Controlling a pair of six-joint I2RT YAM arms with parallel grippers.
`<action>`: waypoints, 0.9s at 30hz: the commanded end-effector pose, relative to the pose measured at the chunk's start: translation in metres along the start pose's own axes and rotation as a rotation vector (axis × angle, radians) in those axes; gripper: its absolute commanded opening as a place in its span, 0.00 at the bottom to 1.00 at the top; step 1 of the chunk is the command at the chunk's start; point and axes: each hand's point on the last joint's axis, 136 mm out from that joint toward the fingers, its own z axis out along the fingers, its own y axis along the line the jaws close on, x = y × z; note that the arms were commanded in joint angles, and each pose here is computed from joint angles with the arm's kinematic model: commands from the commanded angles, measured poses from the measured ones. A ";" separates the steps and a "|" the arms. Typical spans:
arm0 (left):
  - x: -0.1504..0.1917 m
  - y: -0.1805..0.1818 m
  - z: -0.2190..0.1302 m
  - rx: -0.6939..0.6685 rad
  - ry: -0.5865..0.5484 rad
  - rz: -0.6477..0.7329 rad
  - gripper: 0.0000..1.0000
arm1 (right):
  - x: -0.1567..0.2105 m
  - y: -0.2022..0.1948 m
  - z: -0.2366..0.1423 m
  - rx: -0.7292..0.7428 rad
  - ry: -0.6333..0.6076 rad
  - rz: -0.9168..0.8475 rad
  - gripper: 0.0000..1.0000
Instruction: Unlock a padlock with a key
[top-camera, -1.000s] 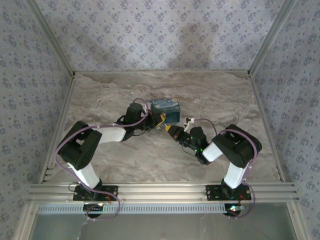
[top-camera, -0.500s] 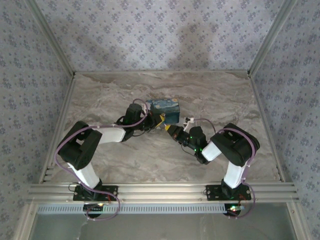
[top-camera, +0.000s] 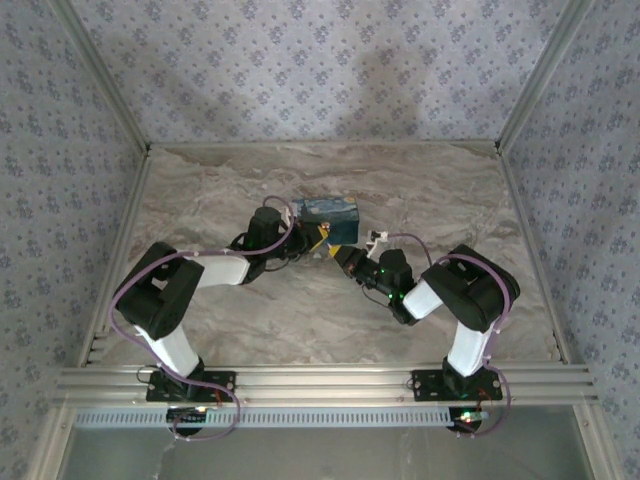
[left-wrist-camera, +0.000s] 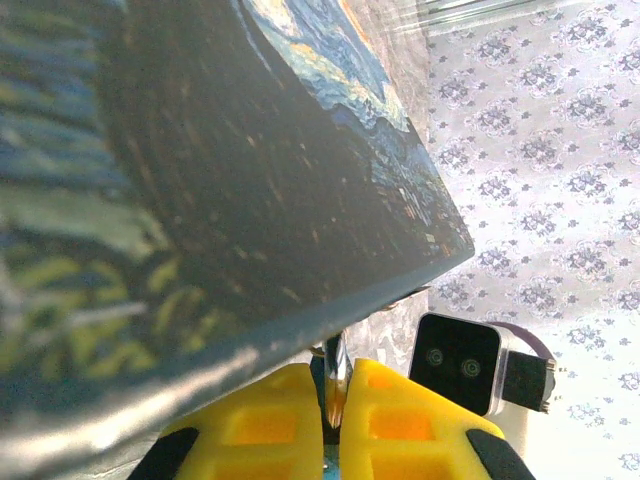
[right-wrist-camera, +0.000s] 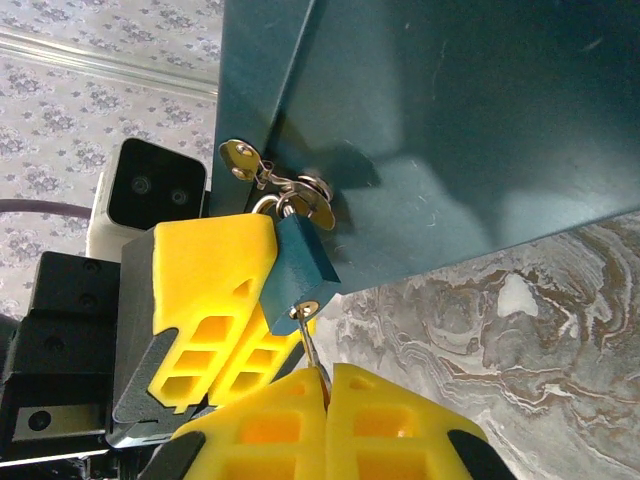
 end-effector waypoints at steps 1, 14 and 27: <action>0.007 -0.005 0.001 0.034 0.030 0.008 0.01 | -0.012 0.022 0.005 -0.074 -0.030 0.008 0.00; 0.007 -0.006 0.000 0.039 0.026 0.011 0.01 | -0.011 0.037 0.010 -0.115 -0.008 0.053 0.00; 0.001 -0.009 -0.002 0.050 0.009 0.010 0.01 | -0.004 0.036 0.007 -0.112 0.015 0.034 0.00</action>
